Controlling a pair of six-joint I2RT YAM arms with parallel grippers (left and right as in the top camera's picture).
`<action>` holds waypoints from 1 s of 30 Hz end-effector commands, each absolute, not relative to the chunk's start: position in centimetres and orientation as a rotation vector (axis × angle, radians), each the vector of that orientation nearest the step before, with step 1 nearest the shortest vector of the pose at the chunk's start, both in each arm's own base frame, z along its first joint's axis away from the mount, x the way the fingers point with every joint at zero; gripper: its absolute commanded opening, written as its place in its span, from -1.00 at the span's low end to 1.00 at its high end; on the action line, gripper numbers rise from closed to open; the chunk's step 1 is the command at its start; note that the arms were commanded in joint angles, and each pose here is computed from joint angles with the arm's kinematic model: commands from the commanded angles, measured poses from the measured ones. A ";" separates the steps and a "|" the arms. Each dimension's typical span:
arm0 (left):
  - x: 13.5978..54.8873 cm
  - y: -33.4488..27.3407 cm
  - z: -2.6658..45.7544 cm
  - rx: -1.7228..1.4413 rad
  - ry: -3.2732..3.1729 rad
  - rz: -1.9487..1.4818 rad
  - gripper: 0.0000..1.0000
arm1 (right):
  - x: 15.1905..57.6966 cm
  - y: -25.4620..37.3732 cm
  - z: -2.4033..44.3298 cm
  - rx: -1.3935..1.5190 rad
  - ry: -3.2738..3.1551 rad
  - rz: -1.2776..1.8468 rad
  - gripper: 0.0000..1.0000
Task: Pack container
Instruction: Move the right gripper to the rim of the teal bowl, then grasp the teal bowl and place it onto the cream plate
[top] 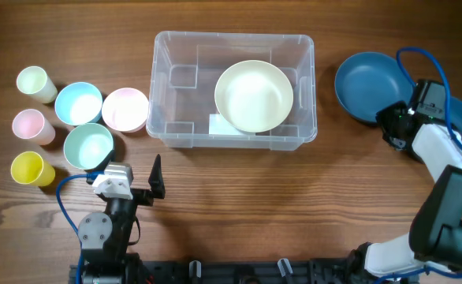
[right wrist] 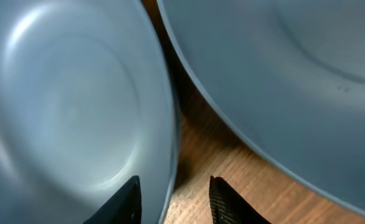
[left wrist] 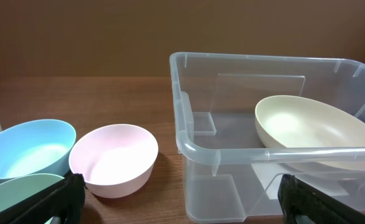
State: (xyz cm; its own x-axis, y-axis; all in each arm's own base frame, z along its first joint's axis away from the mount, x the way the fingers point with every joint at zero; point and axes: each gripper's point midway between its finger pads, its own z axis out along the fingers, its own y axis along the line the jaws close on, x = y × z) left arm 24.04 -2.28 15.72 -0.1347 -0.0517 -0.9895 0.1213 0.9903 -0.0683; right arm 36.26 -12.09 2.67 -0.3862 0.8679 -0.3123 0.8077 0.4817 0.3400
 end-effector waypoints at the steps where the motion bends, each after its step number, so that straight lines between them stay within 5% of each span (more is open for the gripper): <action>1: 24.0 -2.5 15.5 0.072 1.697 -0.143 0.99 | 36.5 -11.7 2.2 1.406 2.278 0.212 -0.28; 20: 24.0 -2.5 15.5 0.072 1.697 -0.143 0.99 | 36.0 -12.5 2.1 1.360 2.307 0.124 -0.60; 24: 24.0 -2.5 15.5 0.072 1.697 -0.143 1.00 | 36.1 -12.4 2.1 1.331 2.324 0.122 -0.85; 30: 24.0 -2.5 15.5 0.072 1.697 -0.144 0.99 | 36.1 -12.4 2.1 1.329 2.325 0.121 -0.86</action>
